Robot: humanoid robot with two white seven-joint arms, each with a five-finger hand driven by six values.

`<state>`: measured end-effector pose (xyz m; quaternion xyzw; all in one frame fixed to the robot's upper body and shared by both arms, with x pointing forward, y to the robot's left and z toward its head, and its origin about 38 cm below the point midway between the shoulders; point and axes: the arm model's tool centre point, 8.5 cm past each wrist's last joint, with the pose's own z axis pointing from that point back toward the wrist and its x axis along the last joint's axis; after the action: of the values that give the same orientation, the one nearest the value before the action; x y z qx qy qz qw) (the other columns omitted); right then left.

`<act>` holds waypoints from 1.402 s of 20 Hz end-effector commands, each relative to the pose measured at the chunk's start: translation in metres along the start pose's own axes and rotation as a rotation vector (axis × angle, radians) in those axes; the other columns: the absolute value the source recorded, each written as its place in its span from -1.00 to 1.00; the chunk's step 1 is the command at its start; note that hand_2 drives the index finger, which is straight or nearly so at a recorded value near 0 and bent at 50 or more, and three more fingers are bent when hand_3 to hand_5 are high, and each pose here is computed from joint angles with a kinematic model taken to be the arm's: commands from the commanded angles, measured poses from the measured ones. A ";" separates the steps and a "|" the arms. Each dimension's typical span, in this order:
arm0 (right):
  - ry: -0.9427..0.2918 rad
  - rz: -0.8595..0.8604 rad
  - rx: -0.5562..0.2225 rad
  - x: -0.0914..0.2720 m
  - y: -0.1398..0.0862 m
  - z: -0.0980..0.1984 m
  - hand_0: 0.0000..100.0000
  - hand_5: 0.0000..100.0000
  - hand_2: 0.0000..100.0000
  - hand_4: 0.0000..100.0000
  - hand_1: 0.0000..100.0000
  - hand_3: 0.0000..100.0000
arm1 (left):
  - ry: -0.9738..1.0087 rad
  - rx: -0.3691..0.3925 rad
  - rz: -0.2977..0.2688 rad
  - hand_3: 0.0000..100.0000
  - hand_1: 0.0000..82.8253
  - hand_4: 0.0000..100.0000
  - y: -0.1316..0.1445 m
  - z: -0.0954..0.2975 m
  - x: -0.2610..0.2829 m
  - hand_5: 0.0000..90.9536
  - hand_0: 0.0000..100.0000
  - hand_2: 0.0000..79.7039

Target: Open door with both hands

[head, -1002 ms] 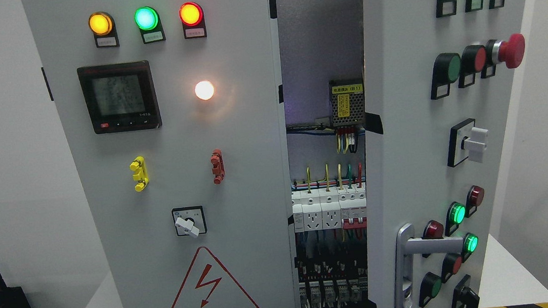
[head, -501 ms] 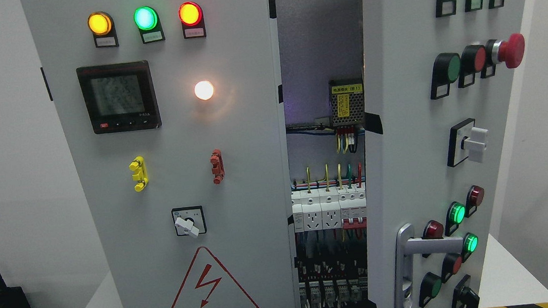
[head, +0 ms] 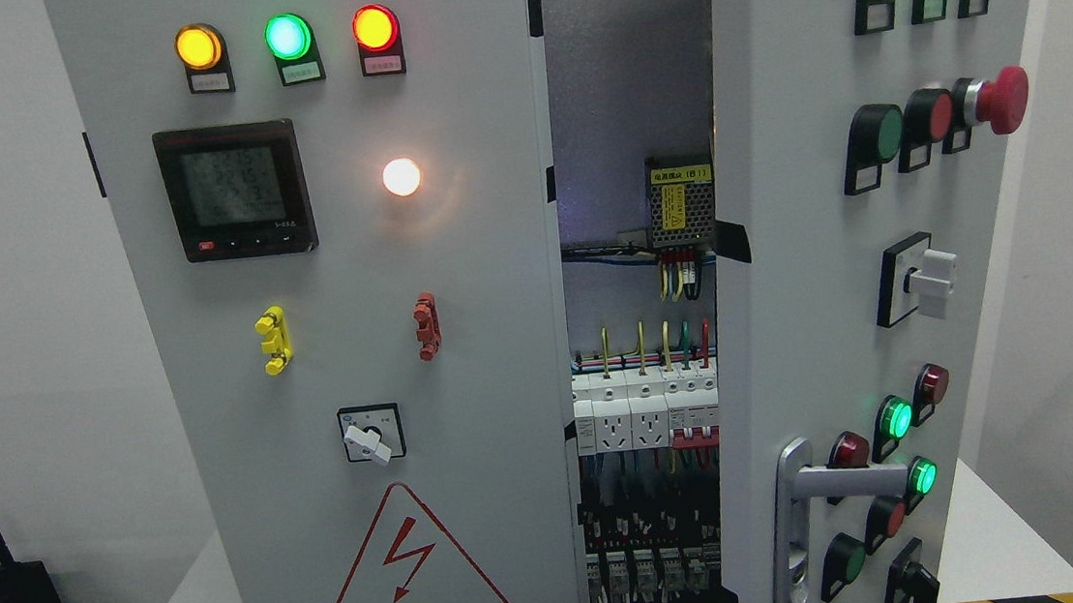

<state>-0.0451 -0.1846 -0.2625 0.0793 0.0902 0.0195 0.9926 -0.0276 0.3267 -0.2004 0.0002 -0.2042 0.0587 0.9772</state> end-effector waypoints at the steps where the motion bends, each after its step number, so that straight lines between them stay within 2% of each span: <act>1: 0.001 0.000 -0.001 0.000 0.000 0.000 -0.24 -1.00 -1.00 -1.00 -1.00 -1.00 | -0.571 -0.081 -0.112 -1.00 -1.00 -1.00 0.048 0.110 0.193 -1.00 -1.00 -1.00; 6: 0.001 0.000 -0.001 0.000 0.000 0.000 -0.24 -1.00 -1.00 -1.00 -1.00 -1.00 | -0.783 -0.067 -0.096 -1.00 -1.00 -1.00 0.107 0.184 0.270 -1.00 -1.00 -1.00; 10: -0.001 0.000 -0.001 0.001 0.000 0.000 -0.24 -1.00 -1.00 -1.00 -1.00 -1.00 | -0.923 -0.093 -0.076 -1.00 -1.00 -1.00 0.141 0.234 0.335 -1.00 -1.00 -1.00; 12: 0.001 0.000 -0.001 0.000 0.000 0.000 -0.24 -1.00 -1.00 -1.00 -1.00 -1.00 | -0.986 -0.144 -0.079 -1.00 -1.00 -1.00 0.150 0.259 0.363 -1.00 -1.00 -1.00; 19: -0.001 0.000 0.001 0.001 0.000 0.000 -0.24 -1.00 -1.00 -1.00 -1.00 -1.00 | -1.126 -0.357 -0.235 -1.00 -1.00 -1.00 0.135 0.322 0.430 -1.00 -1.00 -1.00; 22: 0.001 0.000 0.001 0.000 0.000 0.000 -0.24 -1.00 -1.00 -1.00 -1.00 -1.00 | -1.173 -0.410 -0.266 -1.00 -1.00 -1.00 0.133 0.344 0.451 -1.00 -1.00 -1.00; 26: -0.001 0.000 -0.001 0.001 0.000 0.000 -0.24 -1.00 -1.00 -1.00 -1.00 -1.00 | -1.186 -0.493 -0.354 -1.00 -1.00 -1.00 0.122 0.360 0.470 -1.00 -1.00 -1.00; 28: 0.001 0.000 -0.001 0.000 0.000 0.000 -0.24 -1.00 -1.00 -1.00 -1.00 -1.00 | -1.175 -0.548 -0.378 -1.00 -1.00 -1.00 0.116 0.364 0.480 -1.00 -1.00 -1.00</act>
<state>-0.0450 -0.1848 -0.2625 0.0792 0.0902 0.0195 0.9926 0.1952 0.5170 0.2130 -0.1514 -0.6703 -0.0357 0.7256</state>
